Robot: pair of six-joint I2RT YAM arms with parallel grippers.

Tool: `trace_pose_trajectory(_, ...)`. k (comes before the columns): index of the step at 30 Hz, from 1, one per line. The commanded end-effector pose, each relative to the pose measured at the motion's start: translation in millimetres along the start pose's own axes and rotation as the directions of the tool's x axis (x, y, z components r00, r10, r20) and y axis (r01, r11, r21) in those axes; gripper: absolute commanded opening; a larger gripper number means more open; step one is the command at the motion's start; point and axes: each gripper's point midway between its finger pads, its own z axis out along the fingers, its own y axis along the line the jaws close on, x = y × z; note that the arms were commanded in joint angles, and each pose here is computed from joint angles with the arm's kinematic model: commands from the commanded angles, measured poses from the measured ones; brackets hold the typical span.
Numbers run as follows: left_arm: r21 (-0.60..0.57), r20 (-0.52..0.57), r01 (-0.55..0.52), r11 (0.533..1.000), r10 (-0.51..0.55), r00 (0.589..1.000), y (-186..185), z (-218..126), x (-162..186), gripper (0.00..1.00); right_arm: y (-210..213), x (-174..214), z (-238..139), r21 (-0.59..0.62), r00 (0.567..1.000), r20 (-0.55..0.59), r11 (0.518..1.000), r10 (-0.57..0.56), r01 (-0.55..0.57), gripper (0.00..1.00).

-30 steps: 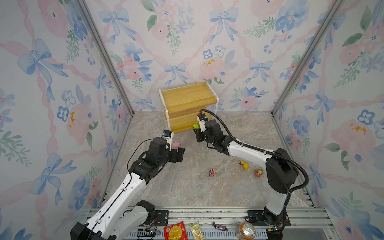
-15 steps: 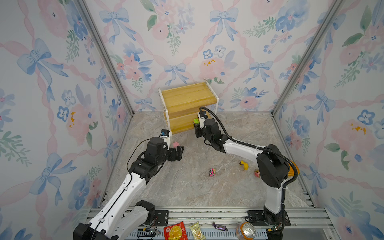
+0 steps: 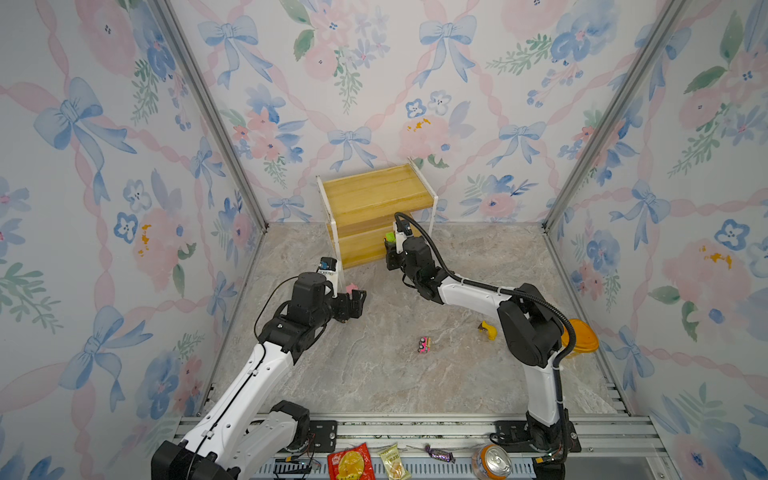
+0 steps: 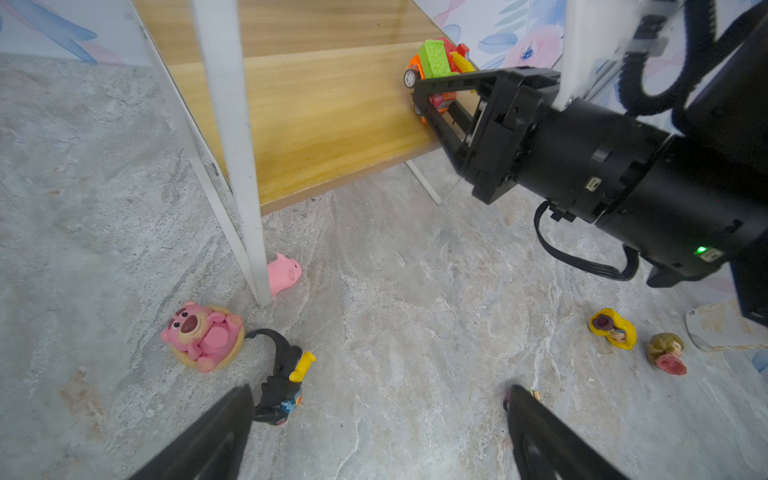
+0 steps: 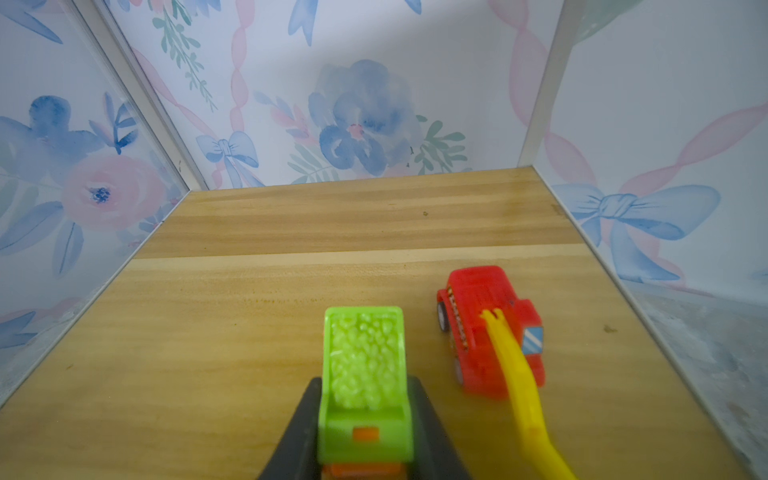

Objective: Place and organize the plastic toys onto the shelf
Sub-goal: 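Lift the orange-and-green toy truck with the right gripper toward the lower shelf, then set the toy truck beside the red car and open the right gripper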

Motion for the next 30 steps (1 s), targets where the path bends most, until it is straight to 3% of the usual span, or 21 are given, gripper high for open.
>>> trace_pose_trajectory(1,0.009,-0.006,0.012,1.0,-0.012,1.0,1,4,3,0.96,-6,-7,9,0.026,0.999,0.03,1.0,-0.01,0.009,0.23)
trace_pose_trajectory(30,0.003,0.01,0.032,0.999,-0.032,0.999,8,2,3,0.96,0,-22,11,0.003,0.999,0.047,1.0,-0.015,0.015,0.47)
